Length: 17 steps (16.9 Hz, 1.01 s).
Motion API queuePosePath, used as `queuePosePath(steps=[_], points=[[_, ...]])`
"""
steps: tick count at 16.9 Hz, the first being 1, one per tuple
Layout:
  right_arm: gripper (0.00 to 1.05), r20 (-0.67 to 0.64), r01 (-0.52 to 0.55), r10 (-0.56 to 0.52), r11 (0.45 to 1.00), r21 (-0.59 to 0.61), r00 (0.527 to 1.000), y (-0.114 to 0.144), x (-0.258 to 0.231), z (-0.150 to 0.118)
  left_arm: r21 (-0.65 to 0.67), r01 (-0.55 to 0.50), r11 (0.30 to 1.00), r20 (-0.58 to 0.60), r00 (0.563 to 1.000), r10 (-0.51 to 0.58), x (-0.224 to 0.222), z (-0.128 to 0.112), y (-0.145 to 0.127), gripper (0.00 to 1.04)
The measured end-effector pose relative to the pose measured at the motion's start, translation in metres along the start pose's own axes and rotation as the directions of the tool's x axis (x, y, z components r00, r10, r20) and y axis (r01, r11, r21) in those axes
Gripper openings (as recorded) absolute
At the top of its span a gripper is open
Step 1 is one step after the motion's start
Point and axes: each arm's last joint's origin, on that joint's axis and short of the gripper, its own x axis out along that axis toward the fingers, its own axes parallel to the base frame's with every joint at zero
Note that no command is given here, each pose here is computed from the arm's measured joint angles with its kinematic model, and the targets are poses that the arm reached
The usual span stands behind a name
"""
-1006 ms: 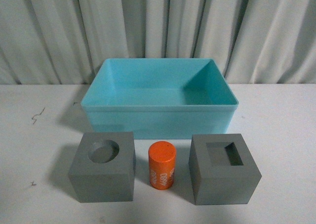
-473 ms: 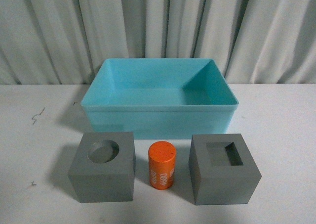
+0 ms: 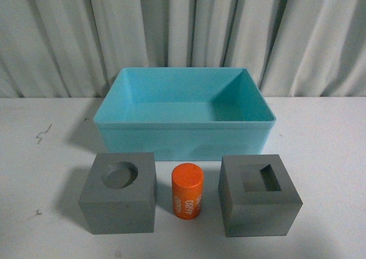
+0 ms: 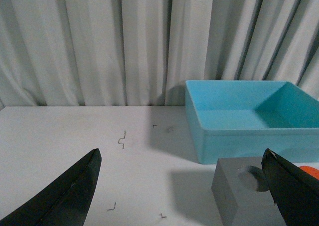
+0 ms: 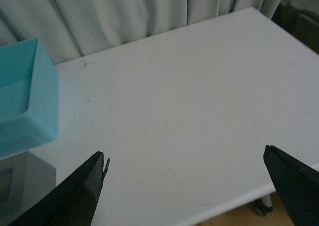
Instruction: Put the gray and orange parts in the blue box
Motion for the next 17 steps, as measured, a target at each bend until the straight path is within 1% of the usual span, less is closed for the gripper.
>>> queuePosePath(steps=[1, 2, 3, 6, 10, 11, 12, 14, 17], points=[[0.98, 0.019, -0.014, 0.014, 0.999, -0.043, 1.000, -0.007, 0.016, 0.021, 0.000, 0.000, 1.000, 0.000, 1.000, 0.000, 0.000, 0.000, 0.000, 0.98], [0.98, 0.007, -0.039, 0.040, 0.995, -0.093, 0.999, -0.006, 0.031, 0.028, 0.000, 0.000, 1.000, 0.000, 1.000, 0.000, 0.000, 0.000, 0.000, 0.98], [0.98, -0.033, -0.099, 0.095, 0.986, -0.137, 0.995, 0.003, 0.048, 0.028, 0.000, 0.000, 1.000, 0.000, 1.000, 0.000, 0.000, 0.000, 0.000, 0.98], [0.98, -0.101, -0.176, 0.159, 0.966, -0.191, 0.982, 0.039, 0.083, 0.012, 0.000, 0.000, 1.000, 0.000, 1.000, 0.000, 0.000, 0.000, 0.000, 0.98], [0.98, -0.185, -0.294, 0.260, 0.937, -0.187, 0.948, 0.109, 0.101, -0.018, 0.000, 0.000, 1.000, 0.000, 1.000, 0.000, 0.000, 0.000, 0.000, 0.98], [0.98, -0.198, -0.317, 0.280, 0.930, -0.188, 0.939, 0.123, 0.104, -0.024, 0.000, 0.000, 1.000, 0.000, 1.000, 0.000, 0.000, 0.000, 0.000, 0.98], [0.98, -0.215, -0.323, 0.282, 0.927, -0.189, 0.935, 0.131, 0.107, -0.030, 0.000, 0.000, 1.000, 0.000, 1.000, 0.000, 0.000, 0.000, 0.000, 0.98], [0.98, -0.261, -0.304, 0.251, 0.934, -0.187, 0.932, 0.135, 0.118, -0.042, 0.000, 0.000, 1.000, 0.000, 1.000, 0.000, 0.000, 0.000, 0.000, 0.98], [0.98, -0.296, -0.282, 0.218, 0.940, -0.193, 0.930, 0.140, 0.128, -0.054, 0.000, 0.000, 1.000, 0.000, 1.000, 0.000, 0.000, 0.000, 0.000, 0.98]])
